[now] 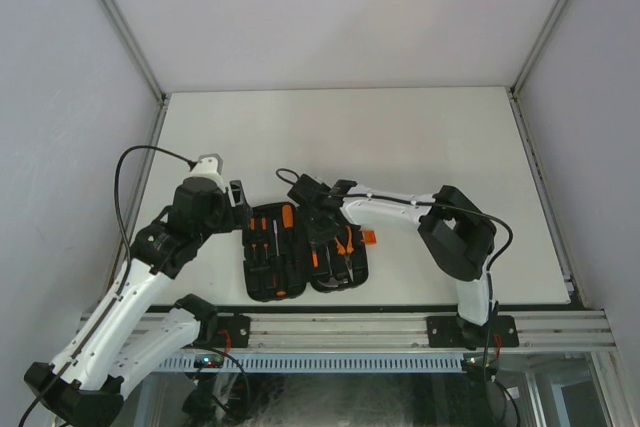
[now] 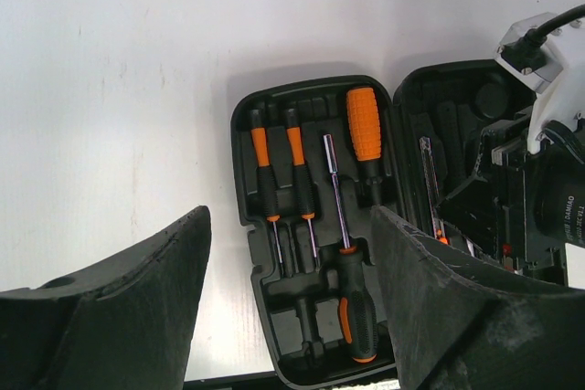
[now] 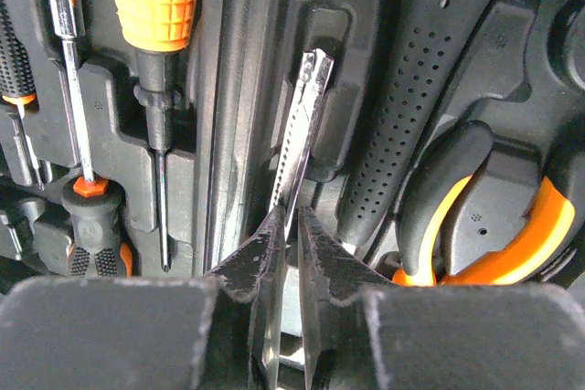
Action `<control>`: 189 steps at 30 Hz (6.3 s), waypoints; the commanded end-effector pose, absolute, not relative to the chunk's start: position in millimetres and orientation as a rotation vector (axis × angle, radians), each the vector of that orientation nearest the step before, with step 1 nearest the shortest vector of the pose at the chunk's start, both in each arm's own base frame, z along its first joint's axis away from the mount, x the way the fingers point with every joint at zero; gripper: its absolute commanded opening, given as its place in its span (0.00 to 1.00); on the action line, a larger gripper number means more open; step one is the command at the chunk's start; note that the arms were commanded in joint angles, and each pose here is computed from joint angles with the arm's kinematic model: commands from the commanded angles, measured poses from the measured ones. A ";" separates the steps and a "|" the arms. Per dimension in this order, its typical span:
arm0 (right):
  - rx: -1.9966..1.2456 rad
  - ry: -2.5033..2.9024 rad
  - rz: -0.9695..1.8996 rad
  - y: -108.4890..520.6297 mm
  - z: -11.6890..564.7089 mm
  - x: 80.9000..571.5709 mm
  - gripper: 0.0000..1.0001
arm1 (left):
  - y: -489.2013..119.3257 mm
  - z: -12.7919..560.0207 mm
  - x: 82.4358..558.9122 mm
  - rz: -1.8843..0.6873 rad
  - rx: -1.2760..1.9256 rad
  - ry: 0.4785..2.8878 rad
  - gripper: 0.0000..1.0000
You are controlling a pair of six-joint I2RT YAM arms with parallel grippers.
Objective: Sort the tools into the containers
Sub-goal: Place the utility knife in the storage box, then close the storage box at the center of the board.
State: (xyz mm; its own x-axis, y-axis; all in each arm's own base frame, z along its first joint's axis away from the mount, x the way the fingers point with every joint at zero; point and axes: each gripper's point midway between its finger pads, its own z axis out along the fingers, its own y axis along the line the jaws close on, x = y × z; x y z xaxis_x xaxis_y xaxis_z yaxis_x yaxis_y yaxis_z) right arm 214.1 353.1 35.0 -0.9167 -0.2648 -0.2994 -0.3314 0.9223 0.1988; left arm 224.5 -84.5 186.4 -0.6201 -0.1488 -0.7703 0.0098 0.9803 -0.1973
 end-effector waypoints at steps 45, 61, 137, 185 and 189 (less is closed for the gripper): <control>-0.662 3.037 -0.379 265.1 -62.1 171.3 0.00 | -86.0 194.0 230.0 -0.239 -0.077 2.191 0.74; -0.551 2.837 0.169 332.2 36.0 209.2 0.10 | -84.4 194.8 230.4 -0.232 -0.085 2.185 0.75; 0.057 2.374 0.764 209.6 97.6 238.5 0.81 | -126.7 102.4 231.6 -0.553 -0.324 2.223 0.81; 0.065 2.404 0.773 204.8 88.9 227.8 0.79 | -162.1 55.7 229.3 -0.627 -0.260 2.453 0.83; 0.080 2.407 0.736 196.9 86.6 225.1 0.79 | -183.8 57.5 226.5 -0.674 -0.198 2.465 0.82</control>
